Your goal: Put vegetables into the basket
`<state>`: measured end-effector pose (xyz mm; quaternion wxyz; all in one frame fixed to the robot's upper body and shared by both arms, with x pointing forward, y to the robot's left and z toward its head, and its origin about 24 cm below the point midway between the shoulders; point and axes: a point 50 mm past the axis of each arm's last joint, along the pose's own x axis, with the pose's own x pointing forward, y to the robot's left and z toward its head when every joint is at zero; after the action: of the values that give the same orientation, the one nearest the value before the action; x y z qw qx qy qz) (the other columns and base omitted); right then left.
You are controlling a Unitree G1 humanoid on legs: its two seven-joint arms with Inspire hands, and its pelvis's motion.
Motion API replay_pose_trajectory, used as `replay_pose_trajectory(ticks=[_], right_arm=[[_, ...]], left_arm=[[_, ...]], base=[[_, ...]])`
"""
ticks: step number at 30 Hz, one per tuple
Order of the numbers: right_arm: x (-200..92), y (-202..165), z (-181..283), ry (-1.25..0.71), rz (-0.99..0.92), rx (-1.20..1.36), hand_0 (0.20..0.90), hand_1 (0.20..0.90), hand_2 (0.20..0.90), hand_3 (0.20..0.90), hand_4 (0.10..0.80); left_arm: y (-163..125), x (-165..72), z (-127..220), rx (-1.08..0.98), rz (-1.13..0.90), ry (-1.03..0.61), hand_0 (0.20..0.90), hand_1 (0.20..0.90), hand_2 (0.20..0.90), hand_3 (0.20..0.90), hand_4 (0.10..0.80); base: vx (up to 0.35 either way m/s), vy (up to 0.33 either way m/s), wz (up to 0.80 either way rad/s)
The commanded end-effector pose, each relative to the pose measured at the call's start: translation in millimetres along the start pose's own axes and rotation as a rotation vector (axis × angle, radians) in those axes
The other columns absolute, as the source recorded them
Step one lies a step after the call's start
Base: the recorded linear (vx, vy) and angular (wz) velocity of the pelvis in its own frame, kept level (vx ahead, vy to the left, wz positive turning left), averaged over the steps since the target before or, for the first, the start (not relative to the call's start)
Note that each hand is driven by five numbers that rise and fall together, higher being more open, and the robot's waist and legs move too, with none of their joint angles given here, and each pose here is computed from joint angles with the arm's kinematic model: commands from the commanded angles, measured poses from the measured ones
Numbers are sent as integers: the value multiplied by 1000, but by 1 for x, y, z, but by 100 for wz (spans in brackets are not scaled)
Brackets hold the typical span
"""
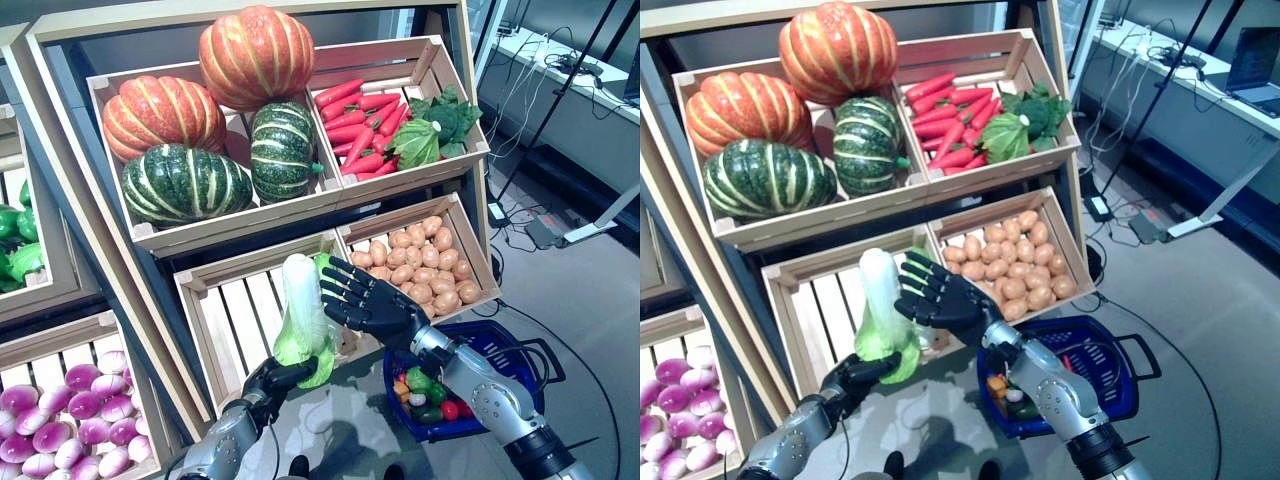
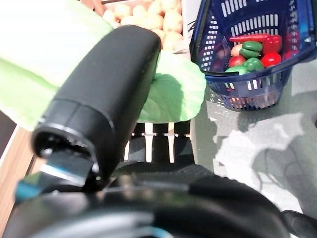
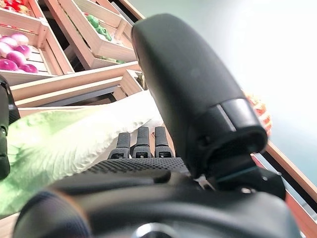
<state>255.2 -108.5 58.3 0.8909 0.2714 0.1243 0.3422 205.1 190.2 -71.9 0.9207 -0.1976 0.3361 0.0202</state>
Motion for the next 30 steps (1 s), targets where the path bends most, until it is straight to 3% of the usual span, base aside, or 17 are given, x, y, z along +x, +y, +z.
replay_pose_trajectory(ticks=[1, 14, 22, 30], right_arm=[[20, 33, 14, -67, 200, 16, 900, 900, 900, 900, 800], [17, 6, 29, -155, -154, -120, 900, 900, 900, 900, 800], [19, -4, 35, -165, -233, -128, 900, 900, 900, 900, 800], [21, -8, 36, -152, -188, -68, 900, 900, 900, 900, 800]], left_arm=[[-39, 11, 52, 128, -215, -181, 300, 300, 300, 300, 400], [-41, 11, 58, 159, -198, -206, 300, 300, 300, 300, 400], [-41, 12, 59, 170, -195, -202, 300, 300, 300, 300, 400], [-42, 13, 61, 186, -210, -195, 300, 300, 300, 300, 400]], base=[[0, 0, 0], [0, 0, 0], [0, 0, 0], [0, 0, 0]])
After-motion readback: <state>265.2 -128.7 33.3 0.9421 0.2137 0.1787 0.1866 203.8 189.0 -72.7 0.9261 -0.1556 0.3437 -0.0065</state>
